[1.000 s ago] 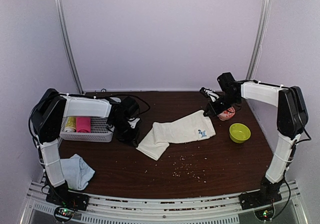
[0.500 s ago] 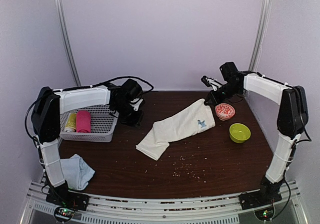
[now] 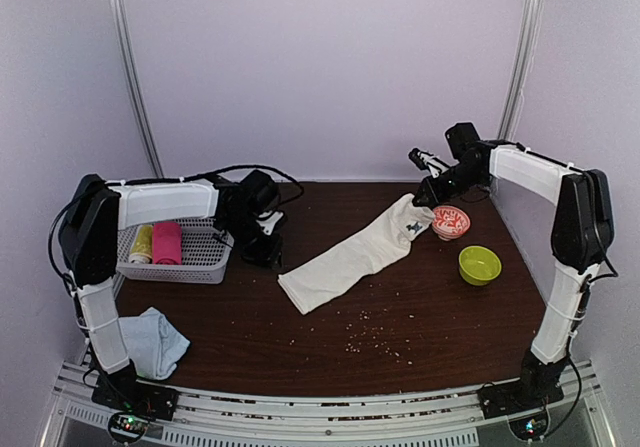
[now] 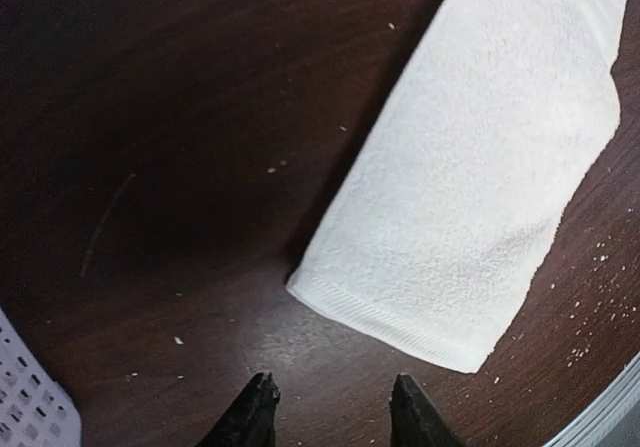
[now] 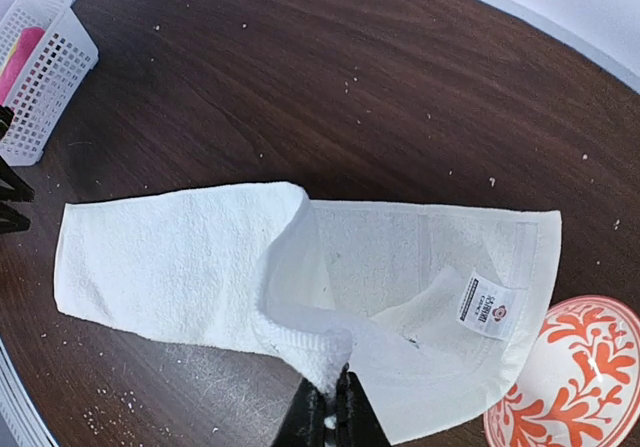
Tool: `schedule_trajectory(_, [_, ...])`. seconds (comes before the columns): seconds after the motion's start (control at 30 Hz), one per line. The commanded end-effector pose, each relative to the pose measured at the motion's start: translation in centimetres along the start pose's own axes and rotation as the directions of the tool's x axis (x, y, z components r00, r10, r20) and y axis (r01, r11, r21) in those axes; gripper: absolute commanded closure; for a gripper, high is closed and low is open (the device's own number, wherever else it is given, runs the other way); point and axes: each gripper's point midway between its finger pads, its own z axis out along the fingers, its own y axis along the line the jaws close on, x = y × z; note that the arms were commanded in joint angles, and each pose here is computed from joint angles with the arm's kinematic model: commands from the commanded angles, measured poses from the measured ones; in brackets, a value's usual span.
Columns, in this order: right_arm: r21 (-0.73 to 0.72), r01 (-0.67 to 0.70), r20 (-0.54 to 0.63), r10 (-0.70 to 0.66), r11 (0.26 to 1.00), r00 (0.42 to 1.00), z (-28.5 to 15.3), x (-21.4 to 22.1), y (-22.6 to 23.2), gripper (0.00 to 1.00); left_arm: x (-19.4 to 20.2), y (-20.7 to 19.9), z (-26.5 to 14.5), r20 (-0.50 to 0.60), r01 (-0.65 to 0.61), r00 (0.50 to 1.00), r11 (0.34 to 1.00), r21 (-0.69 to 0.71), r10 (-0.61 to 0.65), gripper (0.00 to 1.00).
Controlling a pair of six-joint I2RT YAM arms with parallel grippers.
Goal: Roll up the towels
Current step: Pick up the towel from the center of the board.
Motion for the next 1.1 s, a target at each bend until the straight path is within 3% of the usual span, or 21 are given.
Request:
schedule_trajectory(0.0, [-0.013,0.014,0.073,-0.013,1.000,0.997,-2.2,-1.7,1.2,0.97,-1.2,-1.5,0.9,0.042,-0.023,0.999,0.999,0.031,0.022,0.58])
schedule_trajectory(0.2, [-0.040,0.002,0.051,0.000,0.999,0.999,-2.0,-0.6,1.7,0.97,-1.1,-1.2,3.6,-0.022,-0.006,1.000,1.000,0.025,0.006,0.59])
schedule_trajectory(0.4, [-0.039,0.005,0.050,-0.003,0.999,0.999,-2.1,-0.1,1.7,0.96,-0.8,-0.5,4.3,-0.048,0.004,0.999,1.000,-0.009,-0.004,0.49])
schedule_trajectory(0.5, [-0.043,0.001,0.047,0.001,0.999,0.999,-1.9,-0.1,1.7,0.97,-0.3,0.0,4.8,-0.061,0.001,0.998,0.999,-0.033,-0.003,0.49])
schedule_trajectory(0.9, [-0.049,-0.008,0.039,0.010,0.999,0.999,-1.7,0.2,1.8,0.96,-1.6,-0.9,5.0,-0.049,-0.014,0.999,1.000,0.003,0.014,0.84])
schedule_trajectory(1.07, [-0.046,-0.006,0.036,0.008,0.999,0.999,-1.5,0.6,1.8,0.96,-1.6,-1.0,4.9,-0.047,-0.022,0.999,1.000,0.006,0.022,0.88])
